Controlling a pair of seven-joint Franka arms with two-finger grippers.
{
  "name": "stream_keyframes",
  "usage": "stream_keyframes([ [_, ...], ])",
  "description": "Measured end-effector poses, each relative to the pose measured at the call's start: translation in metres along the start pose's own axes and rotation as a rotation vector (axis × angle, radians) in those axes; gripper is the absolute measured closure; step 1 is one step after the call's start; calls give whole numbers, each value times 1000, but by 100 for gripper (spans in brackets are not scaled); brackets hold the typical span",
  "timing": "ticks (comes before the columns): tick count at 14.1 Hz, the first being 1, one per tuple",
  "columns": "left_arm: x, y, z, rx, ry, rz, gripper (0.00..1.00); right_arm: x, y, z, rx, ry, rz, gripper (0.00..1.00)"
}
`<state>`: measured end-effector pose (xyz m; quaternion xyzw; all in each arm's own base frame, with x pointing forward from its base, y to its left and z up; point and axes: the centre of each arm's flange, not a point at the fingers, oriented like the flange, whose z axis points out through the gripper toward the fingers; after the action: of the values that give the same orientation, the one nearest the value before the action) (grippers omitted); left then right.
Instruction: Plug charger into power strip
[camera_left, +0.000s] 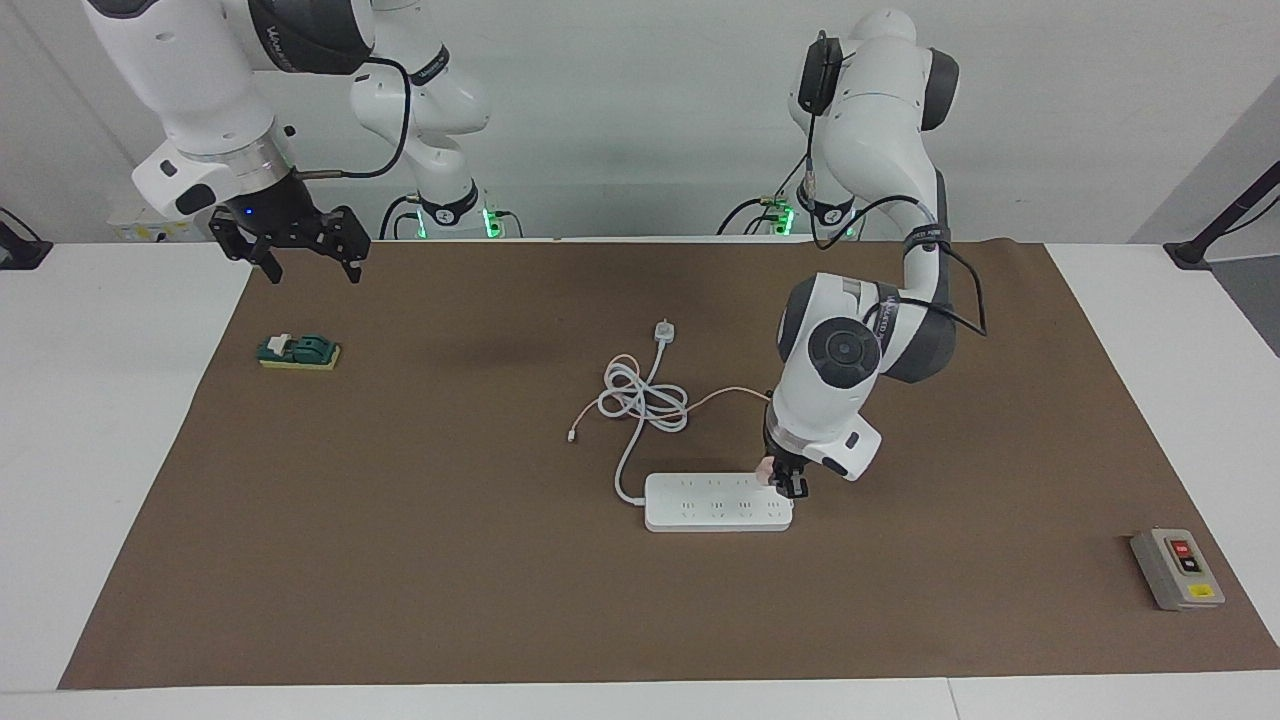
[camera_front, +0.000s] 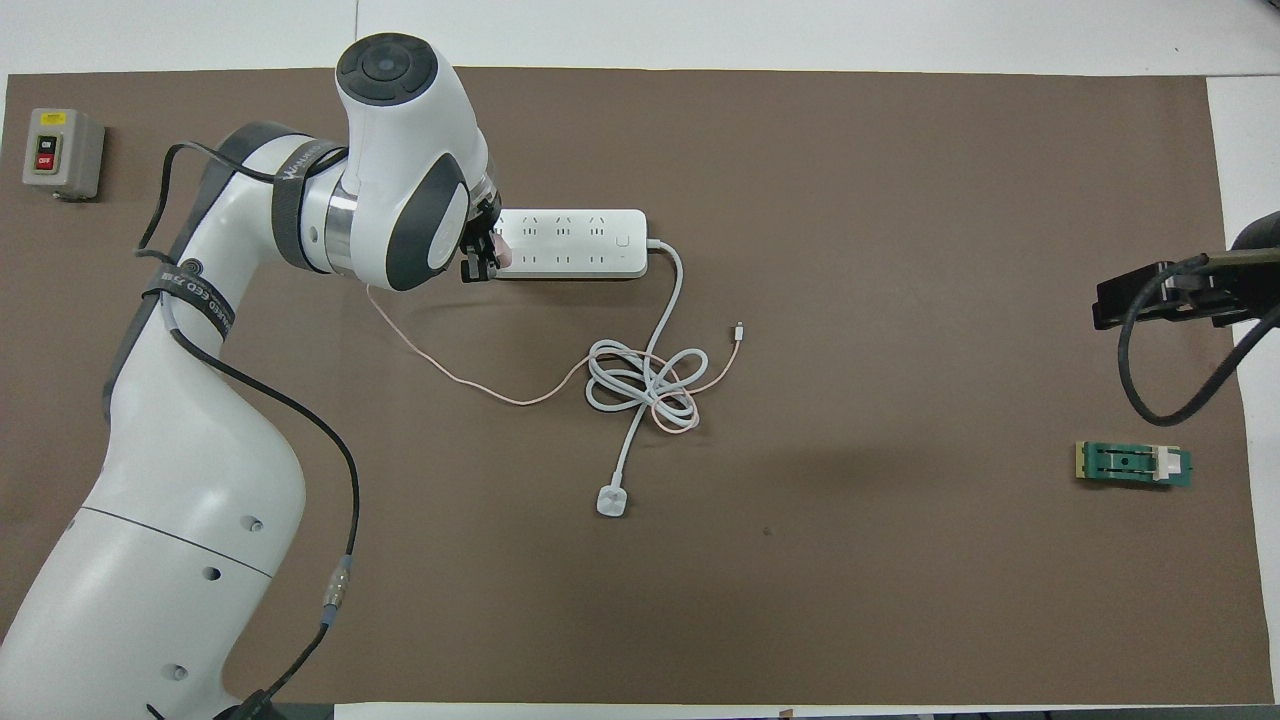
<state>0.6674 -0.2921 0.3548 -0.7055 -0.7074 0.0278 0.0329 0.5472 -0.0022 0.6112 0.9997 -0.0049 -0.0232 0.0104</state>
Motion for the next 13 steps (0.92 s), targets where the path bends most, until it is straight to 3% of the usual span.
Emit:
stream_keyframes([
  [13,1,2,0,-9,-1,-1,71,0,-2,0,0,0,-3,0],
])
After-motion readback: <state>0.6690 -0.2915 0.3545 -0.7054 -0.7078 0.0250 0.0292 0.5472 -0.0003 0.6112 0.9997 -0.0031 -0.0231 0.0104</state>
